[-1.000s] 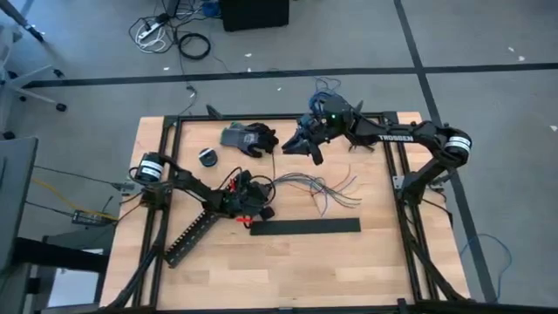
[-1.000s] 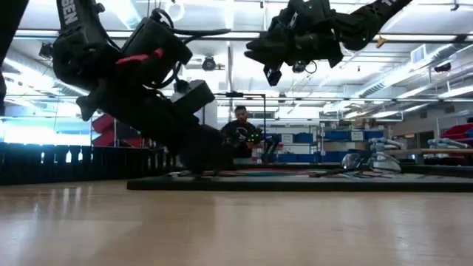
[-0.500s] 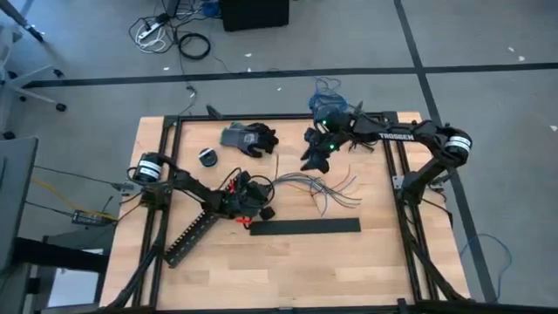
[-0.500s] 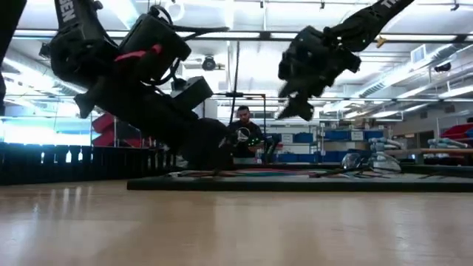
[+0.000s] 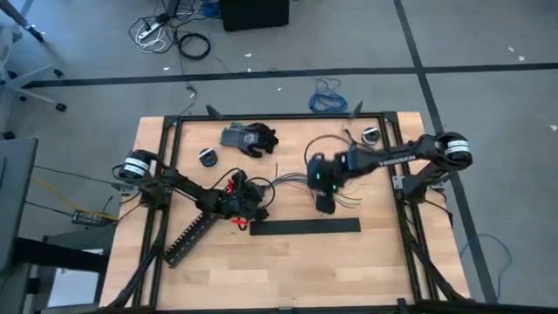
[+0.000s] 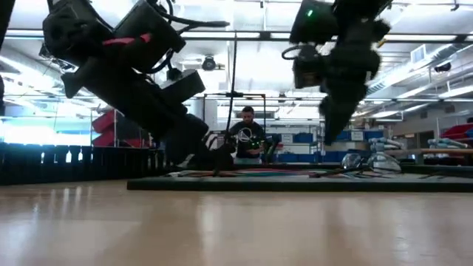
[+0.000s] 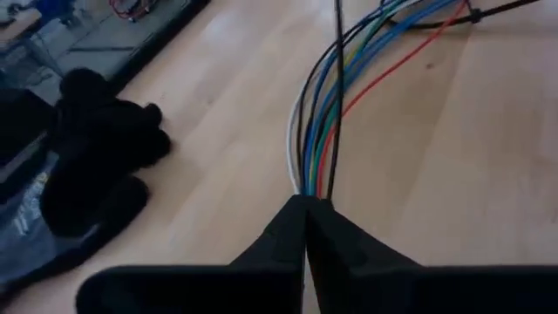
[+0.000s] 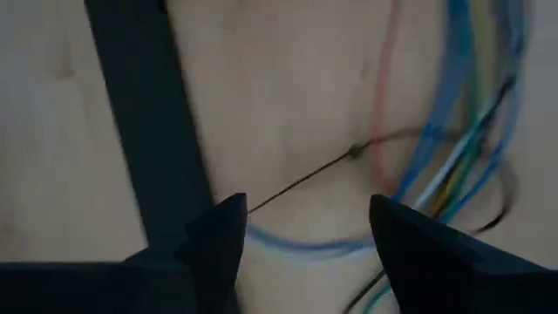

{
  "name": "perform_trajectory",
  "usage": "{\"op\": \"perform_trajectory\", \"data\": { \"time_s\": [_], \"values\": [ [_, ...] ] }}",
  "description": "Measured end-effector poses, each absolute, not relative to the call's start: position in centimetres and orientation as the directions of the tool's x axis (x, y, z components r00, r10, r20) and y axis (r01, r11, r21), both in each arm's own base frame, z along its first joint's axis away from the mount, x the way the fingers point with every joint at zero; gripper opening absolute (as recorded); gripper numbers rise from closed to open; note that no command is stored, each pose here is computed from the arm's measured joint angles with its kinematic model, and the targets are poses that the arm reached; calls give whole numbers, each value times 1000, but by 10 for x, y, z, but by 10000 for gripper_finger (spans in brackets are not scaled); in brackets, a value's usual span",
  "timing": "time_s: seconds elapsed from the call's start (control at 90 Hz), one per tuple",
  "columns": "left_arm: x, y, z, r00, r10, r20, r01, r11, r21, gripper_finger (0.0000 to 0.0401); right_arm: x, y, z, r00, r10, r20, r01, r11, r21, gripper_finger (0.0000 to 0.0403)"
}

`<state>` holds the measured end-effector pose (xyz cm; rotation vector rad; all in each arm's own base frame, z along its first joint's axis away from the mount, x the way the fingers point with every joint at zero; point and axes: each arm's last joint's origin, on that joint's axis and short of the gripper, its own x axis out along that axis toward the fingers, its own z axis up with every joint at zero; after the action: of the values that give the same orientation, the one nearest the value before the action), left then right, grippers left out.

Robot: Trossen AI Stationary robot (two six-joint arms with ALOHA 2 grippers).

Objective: Ziptie cables
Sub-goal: Wrap the other black zip tie on the cable wires, then wrap the black zip tie on the cable wires

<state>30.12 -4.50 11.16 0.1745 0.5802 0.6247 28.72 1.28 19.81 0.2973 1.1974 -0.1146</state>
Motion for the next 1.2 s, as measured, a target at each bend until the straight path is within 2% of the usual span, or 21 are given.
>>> {"op": "perform_trajectory", "data": {
  "time_s": [0.156, 0.311, 0.456, 0.578, 0.733, 0.978, 1.2],
  "values": [
    [300, -50, 120, 686, 569, -454, -478, 823, 308, 1, 285, 48, 199, 385, 12, -923, 384, 907, 173, 227],
    [294, -57, 142, 720, 544, -431, -460, 839, 290, 1, 280, 69, 200, 424, -175, -889, 565, 818, 109, 222],
    [284, -60, 156, 722, 532, -443, -429, 846, 317, 1, 276, 84, 198, 455, -301, -838, 698, 705, 126, 222],
    [279, -61, 162, 719, 525, -455, -413, 850, 327, 1, 272, 102, 192, 463, -325, -825, 694, 711, 110, 223],
    [277, -61, 161, 716, 512, -474, -380, 856, 351, 1, 268, 127, 174, 446, -301, -843, 605, 795, 36, 222],
    [278, -63, 161, 727, 485, -486, -356, 872, 337, 1, 262, 144, 149, 397, -368, -841, 675, 738, -4, 223],
    [278, -63, 161, 734, 478, -483, -354, 876, 328, 1, 262, 146, 147, 410, -394, -822, 682, 731, -10, 201]
  ]
}}
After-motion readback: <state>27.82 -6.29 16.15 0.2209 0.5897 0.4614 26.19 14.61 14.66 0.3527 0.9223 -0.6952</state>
